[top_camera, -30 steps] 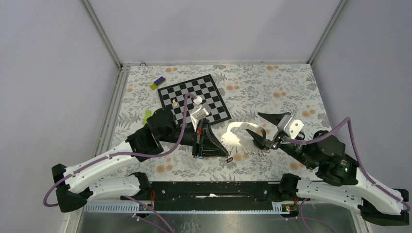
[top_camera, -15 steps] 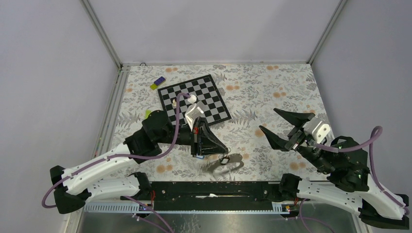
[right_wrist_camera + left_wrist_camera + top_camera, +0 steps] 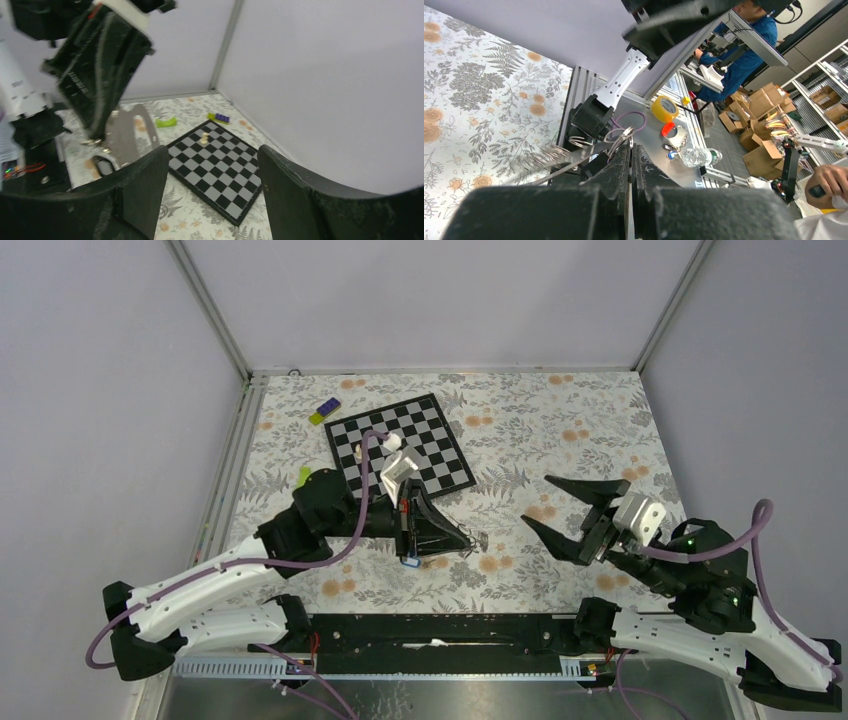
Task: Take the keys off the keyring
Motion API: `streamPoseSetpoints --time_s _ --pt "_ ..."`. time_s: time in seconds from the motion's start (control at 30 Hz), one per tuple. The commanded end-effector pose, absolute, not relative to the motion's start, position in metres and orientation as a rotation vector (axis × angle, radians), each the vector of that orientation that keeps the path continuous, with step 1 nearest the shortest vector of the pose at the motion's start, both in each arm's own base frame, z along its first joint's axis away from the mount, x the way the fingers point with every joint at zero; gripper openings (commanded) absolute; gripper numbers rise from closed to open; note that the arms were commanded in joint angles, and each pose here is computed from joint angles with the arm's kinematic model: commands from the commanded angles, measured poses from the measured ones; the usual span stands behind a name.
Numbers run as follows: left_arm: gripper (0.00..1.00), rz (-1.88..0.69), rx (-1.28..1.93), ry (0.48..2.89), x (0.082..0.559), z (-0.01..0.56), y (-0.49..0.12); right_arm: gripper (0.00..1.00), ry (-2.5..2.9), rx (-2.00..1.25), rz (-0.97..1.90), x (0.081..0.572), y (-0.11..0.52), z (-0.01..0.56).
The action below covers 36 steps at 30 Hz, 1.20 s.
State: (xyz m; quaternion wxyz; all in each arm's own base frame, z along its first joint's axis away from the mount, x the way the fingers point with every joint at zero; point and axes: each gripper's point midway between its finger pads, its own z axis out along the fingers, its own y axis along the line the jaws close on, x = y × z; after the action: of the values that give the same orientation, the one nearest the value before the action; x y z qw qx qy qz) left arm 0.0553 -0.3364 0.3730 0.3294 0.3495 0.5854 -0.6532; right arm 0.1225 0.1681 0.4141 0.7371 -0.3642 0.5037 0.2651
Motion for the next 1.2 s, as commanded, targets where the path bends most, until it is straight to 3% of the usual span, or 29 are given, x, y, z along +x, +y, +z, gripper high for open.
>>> streamPoseSetpoints --time_s 0.0,0.1,0.33,0.43,0.53,0.6,0.73,1.0,1.17 --pt "0.00 -1.702 0.825 1.402 0.061 0.404 -0.328 0.70 1.008 -1.028 0.737 0.087 0.200 0.403" --pt "0.00 -1.676 0.780 1.380 0.068 0.408 -0.327 0.62 0.953 -1.111 0.824 0.069 0.213 0.398" --pt "0.00 -1.624 0.640 1.282 0.084 0.424 -0.315 0.34 0.900 -1.041 0.906 0.066 0.223 0.407" --pt "0.00 -1.600 0.578 1.260 0.092 0.429 -0.310 0.27 0.860 -0.978 0.957 0.063 0.224 0.418" --pt "0.00 -1.591 0.471 1.251 0.103 0.435 -0.305 0.29 0.828 -0.939 1.003 0.060 0.225 0.428" --pt "0.00 -1.577 0.381 1.267 0.114 0.438 -0.301 0.36 0.832 -0.929 1.022 0.060 0.228 0.429" --pt "0.00 -1.552 0.266 1.340 0.131 0.439 -0.302 0.42 0.862 -0.931 1.045 0.062 0.237 0.423" --pt "0.00 -1.210 0.168 1.830 0.172 0.395 -0.313 0.41 0.934 -0.906 1.039 0.075 0.250 0.406" --pt "0.00 -0.922 0.187 2.178 0.184 0.334 -0.313 0.41 0.976 -0.862 1.007 0.086 0.247 0.402"
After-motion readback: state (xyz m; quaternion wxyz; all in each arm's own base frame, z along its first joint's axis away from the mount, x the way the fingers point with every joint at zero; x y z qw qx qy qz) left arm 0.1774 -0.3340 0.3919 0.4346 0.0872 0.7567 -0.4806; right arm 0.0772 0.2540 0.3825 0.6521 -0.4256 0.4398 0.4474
